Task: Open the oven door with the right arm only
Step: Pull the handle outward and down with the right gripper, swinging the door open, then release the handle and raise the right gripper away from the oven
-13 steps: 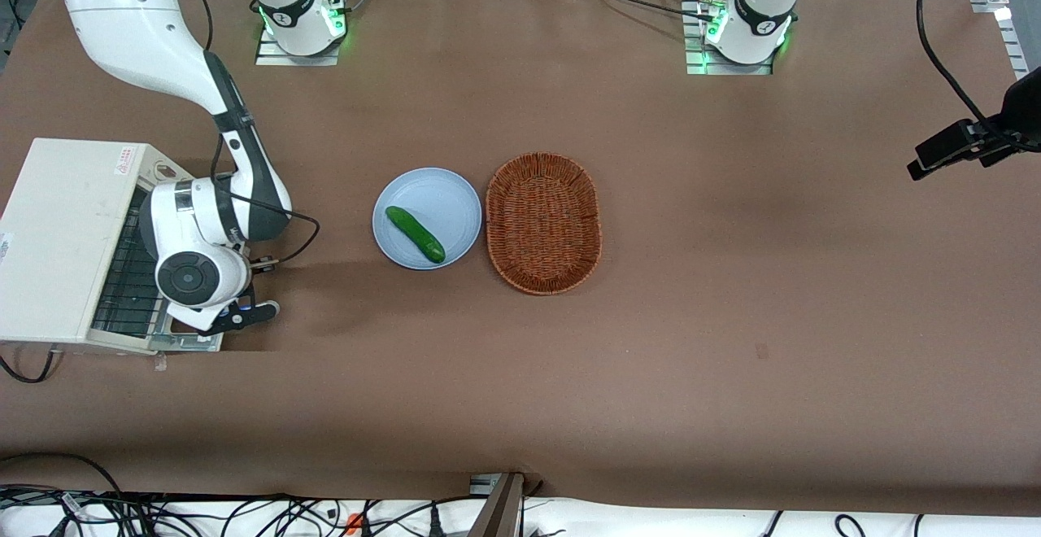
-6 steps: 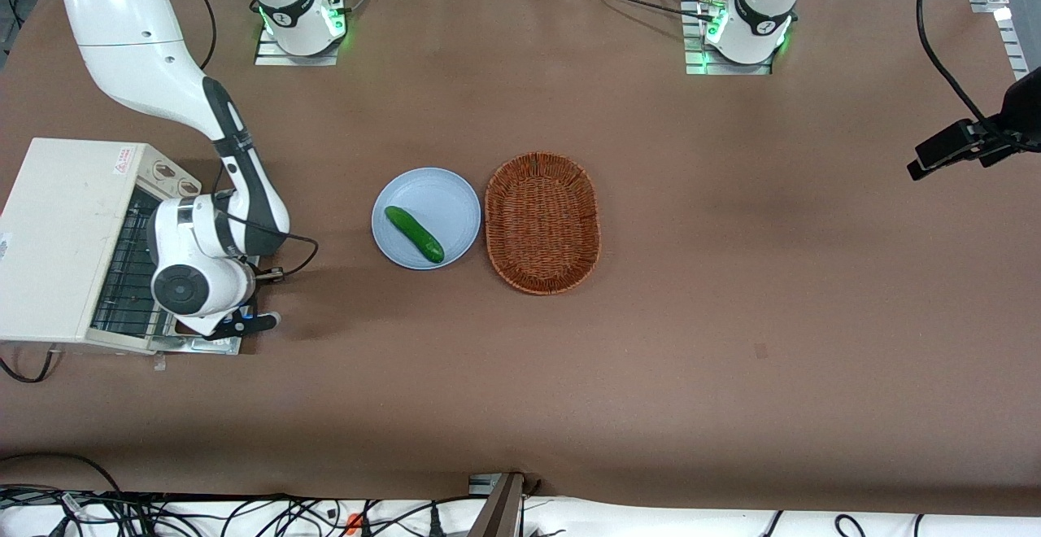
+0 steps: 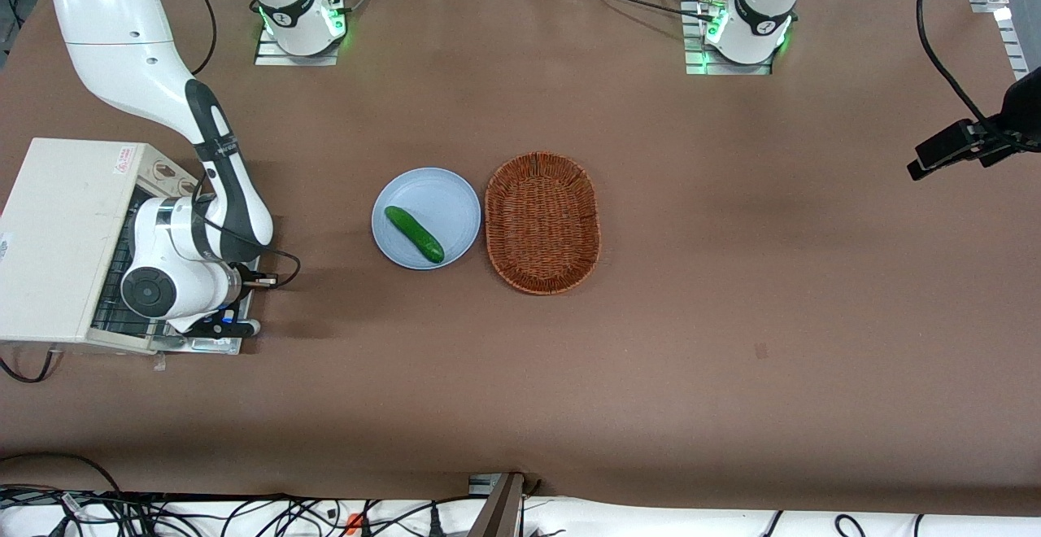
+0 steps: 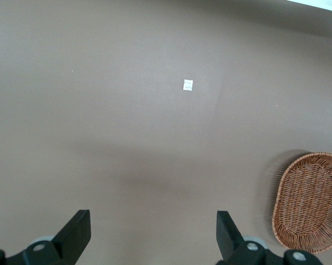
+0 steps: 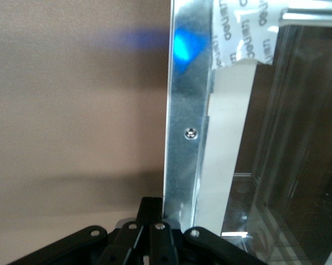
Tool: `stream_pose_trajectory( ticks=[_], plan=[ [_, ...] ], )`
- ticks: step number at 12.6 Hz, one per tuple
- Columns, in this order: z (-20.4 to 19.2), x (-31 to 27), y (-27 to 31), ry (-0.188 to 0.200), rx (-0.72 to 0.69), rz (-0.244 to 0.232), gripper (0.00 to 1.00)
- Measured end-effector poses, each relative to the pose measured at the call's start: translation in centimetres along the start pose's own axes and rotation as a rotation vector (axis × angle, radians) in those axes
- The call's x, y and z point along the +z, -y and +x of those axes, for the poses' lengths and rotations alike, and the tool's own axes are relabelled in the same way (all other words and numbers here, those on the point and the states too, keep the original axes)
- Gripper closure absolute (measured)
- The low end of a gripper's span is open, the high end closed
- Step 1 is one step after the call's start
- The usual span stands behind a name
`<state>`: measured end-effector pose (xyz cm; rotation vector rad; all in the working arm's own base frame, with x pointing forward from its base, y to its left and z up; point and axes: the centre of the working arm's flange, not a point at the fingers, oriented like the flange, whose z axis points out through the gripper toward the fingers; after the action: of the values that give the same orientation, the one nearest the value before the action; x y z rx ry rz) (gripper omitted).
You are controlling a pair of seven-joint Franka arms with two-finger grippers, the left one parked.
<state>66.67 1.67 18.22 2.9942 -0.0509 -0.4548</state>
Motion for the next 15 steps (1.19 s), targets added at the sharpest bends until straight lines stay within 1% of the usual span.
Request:
stream_pose_trajectory(
  ticks=[2,4,6,8,9,13,14,15],
  plan=[
    [-0.6,0.4,0.3,0.046,0.051,-0.014,0.99],
    [-1.0,0.4,1.5,0.075,0.08,-0.015,0.99],
    [-1.1,-0.4,2.6,0.09,0.078,-0.017,0.99],
    [-1.0,-2.6,2.8,0.088,0.078,-0.019,0.99],
    [-0.9,-4.0,2.6,0.074,0.08,-0.017,0.92],
    [-2.0,-10.9,1.6,-0.018,0.01,0.002,0.47],
    [-2.5,-12.6,1.2,-0.038,-0.019,0.005,0.36],
    [-3.0,-14.1,0.8,-0.049,-0.047,0.007,0.24]
  ],
)
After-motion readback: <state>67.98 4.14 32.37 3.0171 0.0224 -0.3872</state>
